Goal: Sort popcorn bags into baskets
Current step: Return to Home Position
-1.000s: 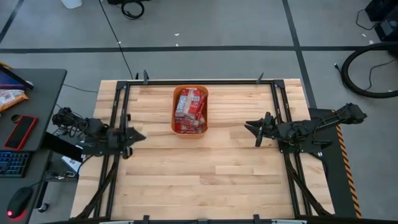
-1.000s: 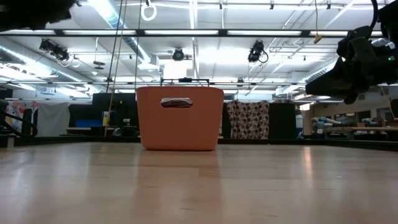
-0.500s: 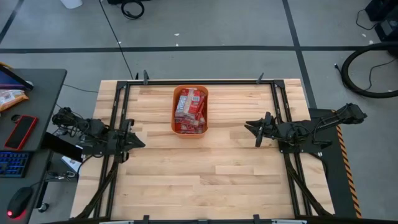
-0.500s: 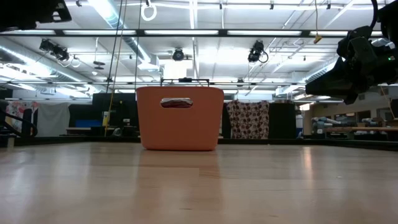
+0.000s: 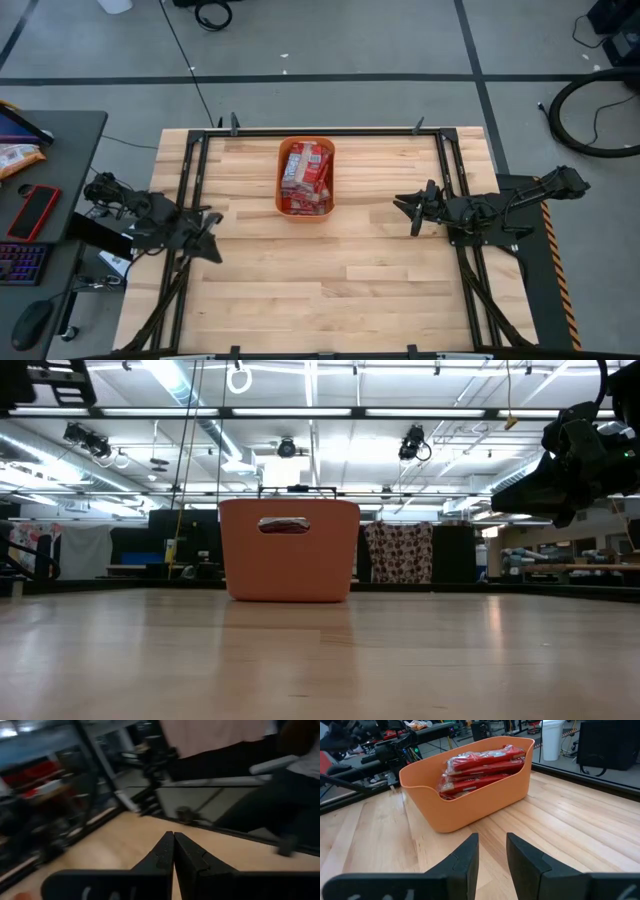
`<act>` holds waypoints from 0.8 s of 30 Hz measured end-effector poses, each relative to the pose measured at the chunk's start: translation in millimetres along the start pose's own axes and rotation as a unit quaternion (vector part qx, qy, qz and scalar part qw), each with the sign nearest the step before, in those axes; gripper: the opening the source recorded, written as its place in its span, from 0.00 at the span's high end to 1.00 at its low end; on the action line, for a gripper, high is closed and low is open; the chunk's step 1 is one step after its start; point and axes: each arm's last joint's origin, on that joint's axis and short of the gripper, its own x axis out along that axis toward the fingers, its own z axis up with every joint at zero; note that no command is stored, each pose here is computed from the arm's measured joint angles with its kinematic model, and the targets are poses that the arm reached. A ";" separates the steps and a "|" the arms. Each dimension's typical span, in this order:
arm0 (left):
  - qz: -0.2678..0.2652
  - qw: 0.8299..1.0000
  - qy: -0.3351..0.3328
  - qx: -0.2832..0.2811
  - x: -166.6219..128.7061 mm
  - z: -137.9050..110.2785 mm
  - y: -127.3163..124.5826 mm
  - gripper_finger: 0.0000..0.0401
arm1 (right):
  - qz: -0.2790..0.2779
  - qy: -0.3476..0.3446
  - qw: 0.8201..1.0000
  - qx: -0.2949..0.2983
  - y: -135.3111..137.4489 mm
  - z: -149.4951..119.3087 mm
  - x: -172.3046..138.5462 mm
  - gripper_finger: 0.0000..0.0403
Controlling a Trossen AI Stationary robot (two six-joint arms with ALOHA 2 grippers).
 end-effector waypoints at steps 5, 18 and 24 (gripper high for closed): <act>-0.054 0.999 0.001 0.001 -0.2 -2.9 -4.3 0.97 | 0.000 0.000 1.000 0.000 0.0 0.0 0.0 0.74; 0.005 0.997 -0.034 0.069 11.6 -23.3 -7.3 0.97 | 0.001 0.000 1.000 0.000 0.1 0.0 0.0 0.74; 0.027 0.996 -0.051 0.062 11.5 -18.4 -4.5 0.97 | 0.001 0.000 1.000 0.000 0.1 0.0 0.0 0.74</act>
